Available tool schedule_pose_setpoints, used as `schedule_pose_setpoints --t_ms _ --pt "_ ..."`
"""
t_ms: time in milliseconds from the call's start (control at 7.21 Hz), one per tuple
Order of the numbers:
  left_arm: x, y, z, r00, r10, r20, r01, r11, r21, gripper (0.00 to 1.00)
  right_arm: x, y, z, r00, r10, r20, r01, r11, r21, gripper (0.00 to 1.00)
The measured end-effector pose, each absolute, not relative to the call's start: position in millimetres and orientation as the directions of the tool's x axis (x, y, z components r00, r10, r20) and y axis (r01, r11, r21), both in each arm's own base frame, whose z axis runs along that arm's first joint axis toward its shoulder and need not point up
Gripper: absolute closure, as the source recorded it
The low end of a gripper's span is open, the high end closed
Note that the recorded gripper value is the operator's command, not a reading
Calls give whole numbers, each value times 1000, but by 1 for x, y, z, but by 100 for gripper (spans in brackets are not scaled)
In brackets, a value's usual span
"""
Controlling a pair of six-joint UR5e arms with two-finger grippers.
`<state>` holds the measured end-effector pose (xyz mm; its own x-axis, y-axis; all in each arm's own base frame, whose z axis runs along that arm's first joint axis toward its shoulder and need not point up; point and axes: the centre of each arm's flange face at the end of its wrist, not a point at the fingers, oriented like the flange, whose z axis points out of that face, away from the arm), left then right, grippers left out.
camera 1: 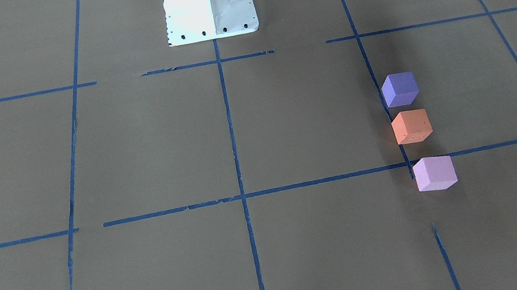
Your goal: Arrange blocks in a line
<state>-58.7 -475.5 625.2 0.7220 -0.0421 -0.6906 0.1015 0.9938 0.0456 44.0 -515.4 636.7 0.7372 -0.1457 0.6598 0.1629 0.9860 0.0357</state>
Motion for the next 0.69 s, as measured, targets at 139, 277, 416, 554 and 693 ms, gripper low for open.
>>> schedule_pose_setpoints --t_ms 139,277,416,554,693 --pt "-59 -475 625 721 -43 -692 102 994 45 0 44 -515 637 737 -146 660 163 986 36 0" --pt "-59 -475 626 719 -44 -694 102 994 42 0 44 -515 637 737 -146 660 163 986 36 0" --pt "-59 -474 628 717 -48 -695 102 994 37 0 44 -515 637 737 -146 660 163 986 36 0" --pt "-59 -473 631 717 -52 -696 102 994 31 0 44 -515 637 737 -146 660 163 986 36 0" --pt "-59 -471 634 716 -57 -696 102 994 24 0 44 -515 637 737 -146 660 163 986 36 0"
